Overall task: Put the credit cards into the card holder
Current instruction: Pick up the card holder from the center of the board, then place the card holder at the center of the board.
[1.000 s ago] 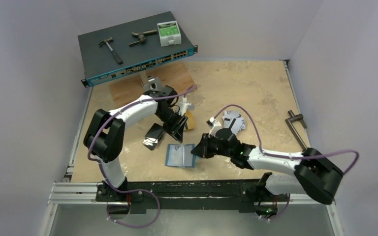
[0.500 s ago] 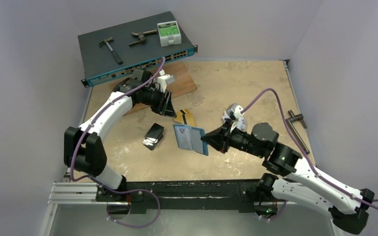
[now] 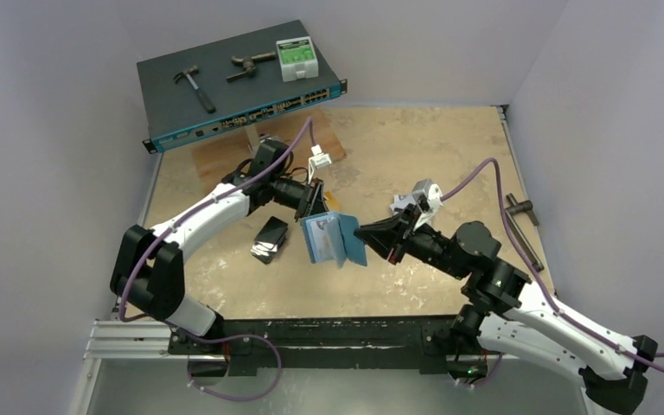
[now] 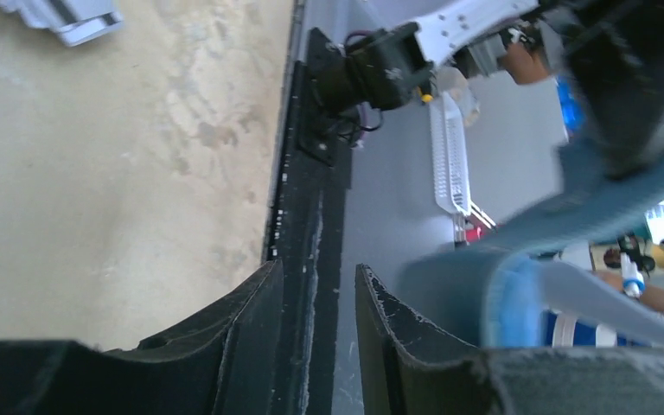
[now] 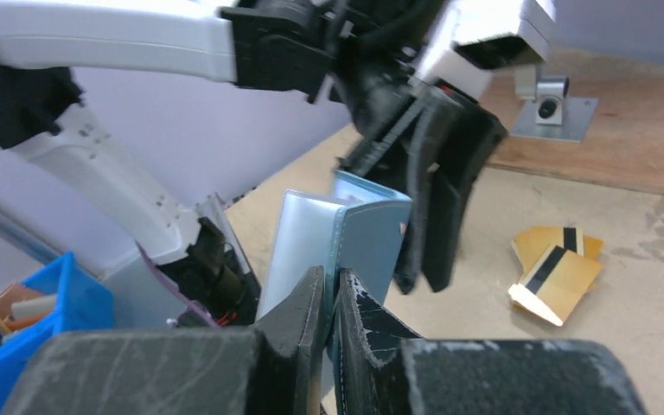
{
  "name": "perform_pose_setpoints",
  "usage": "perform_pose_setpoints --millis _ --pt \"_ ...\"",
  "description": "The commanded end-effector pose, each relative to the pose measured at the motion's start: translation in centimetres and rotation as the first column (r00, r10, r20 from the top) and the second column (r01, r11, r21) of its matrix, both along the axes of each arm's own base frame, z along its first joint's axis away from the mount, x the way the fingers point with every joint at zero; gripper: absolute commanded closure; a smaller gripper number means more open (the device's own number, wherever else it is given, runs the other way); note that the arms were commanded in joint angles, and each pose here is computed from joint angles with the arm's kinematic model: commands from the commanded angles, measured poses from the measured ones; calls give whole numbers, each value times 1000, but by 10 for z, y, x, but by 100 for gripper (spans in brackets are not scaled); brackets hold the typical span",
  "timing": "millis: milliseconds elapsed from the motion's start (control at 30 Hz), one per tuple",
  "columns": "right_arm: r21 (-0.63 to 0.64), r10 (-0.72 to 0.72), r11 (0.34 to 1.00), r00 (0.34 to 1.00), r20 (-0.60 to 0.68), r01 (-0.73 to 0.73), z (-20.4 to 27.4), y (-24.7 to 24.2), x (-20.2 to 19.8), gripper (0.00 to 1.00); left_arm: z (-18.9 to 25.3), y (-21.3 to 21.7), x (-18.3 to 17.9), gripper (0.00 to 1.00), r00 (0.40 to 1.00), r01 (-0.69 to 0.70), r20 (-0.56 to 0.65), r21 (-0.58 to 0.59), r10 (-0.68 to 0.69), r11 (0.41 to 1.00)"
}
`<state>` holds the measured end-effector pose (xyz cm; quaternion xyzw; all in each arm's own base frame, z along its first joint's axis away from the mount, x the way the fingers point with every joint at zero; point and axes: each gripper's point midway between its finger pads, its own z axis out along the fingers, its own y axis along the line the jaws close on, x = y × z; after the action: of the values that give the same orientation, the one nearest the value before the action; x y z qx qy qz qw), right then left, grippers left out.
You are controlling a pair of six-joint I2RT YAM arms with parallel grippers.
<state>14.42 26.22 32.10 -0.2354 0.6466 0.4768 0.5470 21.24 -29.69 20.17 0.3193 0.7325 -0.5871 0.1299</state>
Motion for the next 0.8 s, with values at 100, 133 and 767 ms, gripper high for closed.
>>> perform_pose_setpoints --millis 100,133,767 --pt "-56 -231 972 970 -71 228 -31 -4 46 100 48 11 -34 66 991 123 70 -112 -115 986" --pt "-94 -246 967 965 -89 237 -44 -3 48 100 38 14 -32 66 994 93 59 -64 -89 994" --pt "-246 -242 959 864 -442 143 -221 17 31 100 -80 69 23 71 993 -118 63 423 101 898"
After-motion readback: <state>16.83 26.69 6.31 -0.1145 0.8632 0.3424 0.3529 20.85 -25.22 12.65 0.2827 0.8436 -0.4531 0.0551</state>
